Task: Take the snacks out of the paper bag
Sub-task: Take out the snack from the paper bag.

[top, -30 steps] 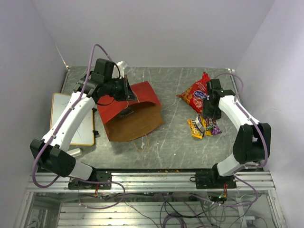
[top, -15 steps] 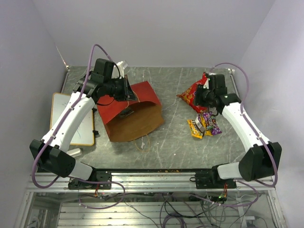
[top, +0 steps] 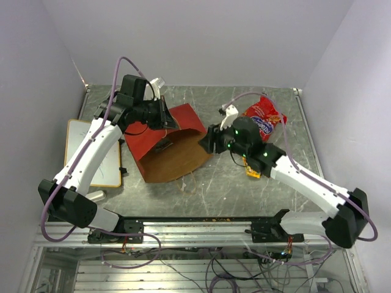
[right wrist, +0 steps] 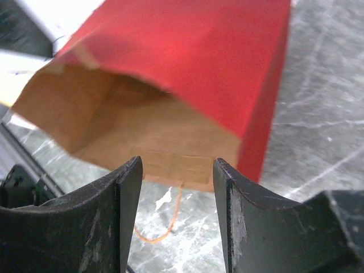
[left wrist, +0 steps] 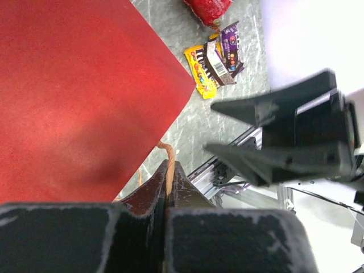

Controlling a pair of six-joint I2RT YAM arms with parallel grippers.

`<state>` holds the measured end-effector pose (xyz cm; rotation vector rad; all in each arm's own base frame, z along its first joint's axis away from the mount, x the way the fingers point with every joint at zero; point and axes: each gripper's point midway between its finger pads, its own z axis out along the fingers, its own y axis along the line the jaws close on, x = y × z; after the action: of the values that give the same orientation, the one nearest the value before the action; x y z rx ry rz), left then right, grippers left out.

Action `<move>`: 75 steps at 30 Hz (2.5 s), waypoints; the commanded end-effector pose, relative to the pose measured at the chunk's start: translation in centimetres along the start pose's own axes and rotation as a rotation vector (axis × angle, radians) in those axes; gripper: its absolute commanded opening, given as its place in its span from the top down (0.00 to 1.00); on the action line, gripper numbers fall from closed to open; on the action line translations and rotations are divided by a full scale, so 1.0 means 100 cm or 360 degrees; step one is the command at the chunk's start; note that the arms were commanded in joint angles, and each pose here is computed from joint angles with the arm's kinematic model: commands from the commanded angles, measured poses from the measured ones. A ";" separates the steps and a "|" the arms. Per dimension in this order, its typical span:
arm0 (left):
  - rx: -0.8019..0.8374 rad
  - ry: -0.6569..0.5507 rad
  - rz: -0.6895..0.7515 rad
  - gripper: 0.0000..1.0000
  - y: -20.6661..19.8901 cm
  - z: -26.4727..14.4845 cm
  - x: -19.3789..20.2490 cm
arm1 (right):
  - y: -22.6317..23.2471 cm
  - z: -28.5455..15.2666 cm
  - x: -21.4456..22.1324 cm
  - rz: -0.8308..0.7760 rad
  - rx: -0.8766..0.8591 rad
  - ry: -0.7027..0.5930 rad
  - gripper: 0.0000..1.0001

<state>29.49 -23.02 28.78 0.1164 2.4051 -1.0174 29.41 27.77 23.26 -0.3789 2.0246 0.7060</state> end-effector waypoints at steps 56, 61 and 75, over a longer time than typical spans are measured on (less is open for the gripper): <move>0.0039 0.0121 0.0049 0.93 -0.019 -0.020 -0.002 | 0.031 0.226 0.141 -0.2896 -0.0865 0.0111 0.50; 0.0053 0.0116 0.0035 0.93 -0.021 -0.023 0.000 | 0.029 0.241 0.137 -0.2942 -0.0740 0.0087 0.54; 0.0045 0.0065 -0.0052 0.93 -0.019 -0.025 0.005 | 0.039 0.248 0.114 -0.2822 -0.0584 -0.0074 1.00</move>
<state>27.52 -22.80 29.80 0.1304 2.5012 -1.0422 38.12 45.78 2.34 -1.9948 0.8111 -0.1154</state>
